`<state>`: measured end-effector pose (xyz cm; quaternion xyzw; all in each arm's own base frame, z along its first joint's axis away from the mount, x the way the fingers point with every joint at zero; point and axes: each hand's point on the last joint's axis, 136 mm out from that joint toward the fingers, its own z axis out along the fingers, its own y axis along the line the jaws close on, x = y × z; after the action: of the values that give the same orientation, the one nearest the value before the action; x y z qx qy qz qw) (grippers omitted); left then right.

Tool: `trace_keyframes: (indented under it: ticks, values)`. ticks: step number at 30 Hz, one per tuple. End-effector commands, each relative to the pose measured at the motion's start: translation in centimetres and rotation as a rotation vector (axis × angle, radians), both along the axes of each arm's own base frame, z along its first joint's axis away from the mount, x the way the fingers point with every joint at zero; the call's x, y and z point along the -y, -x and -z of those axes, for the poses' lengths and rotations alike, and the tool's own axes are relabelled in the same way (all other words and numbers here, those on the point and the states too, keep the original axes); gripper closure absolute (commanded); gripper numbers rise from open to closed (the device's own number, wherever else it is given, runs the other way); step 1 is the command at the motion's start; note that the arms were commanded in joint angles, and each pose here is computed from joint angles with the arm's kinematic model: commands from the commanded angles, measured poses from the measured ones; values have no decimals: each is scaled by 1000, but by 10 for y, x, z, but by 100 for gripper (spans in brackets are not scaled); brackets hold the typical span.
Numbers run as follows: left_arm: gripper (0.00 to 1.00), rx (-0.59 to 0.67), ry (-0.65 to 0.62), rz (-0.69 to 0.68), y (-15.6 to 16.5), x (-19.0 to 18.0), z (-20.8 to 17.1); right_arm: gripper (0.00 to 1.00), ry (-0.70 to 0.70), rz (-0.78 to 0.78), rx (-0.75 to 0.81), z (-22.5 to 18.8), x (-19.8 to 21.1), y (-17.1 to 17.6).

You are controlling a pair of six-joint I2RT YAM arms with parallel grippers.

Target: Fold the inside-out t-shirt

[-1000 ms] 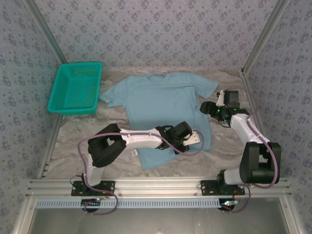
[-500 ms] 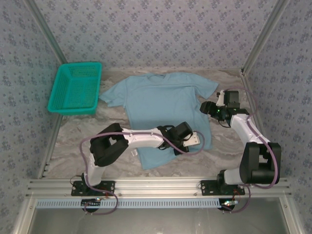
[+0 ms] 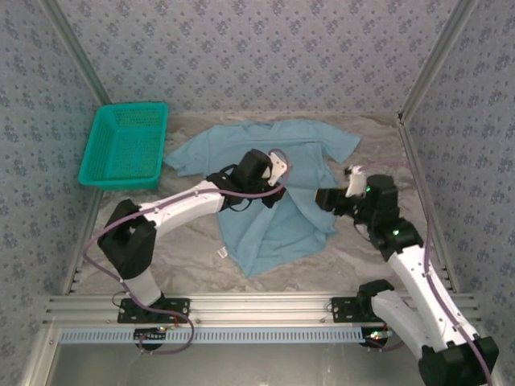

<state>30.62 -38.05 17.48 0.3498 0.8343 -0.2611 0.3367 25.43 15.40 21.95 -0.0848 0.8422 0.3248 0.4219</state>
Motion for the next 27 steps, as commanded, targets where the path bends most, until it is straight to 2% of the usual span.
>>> trace_keyframes:
  ticks: [1,6,11,14,20,27]
  values:
    - [100,-51,35,-21,1,3,-14,53,13,-128,-32,45,-36,25]
    - [100,-48,75,-14,1,0,-46,60,140,-150,14,100,-68,21]
    - [100,-17,105,12,10,-5,-74,67,240,-100,109,137,-85,-12]
    - [100,-4,141,22,16,-8,-96,68,223,-56,192,140,-93,-34]
    - [100,57,301,70,33,-5,-165,72,303,-24,342,149,-118,-63]
    - [100,98,318,84,42,-10,-186,72,434,-13,379,153,-124,-79]
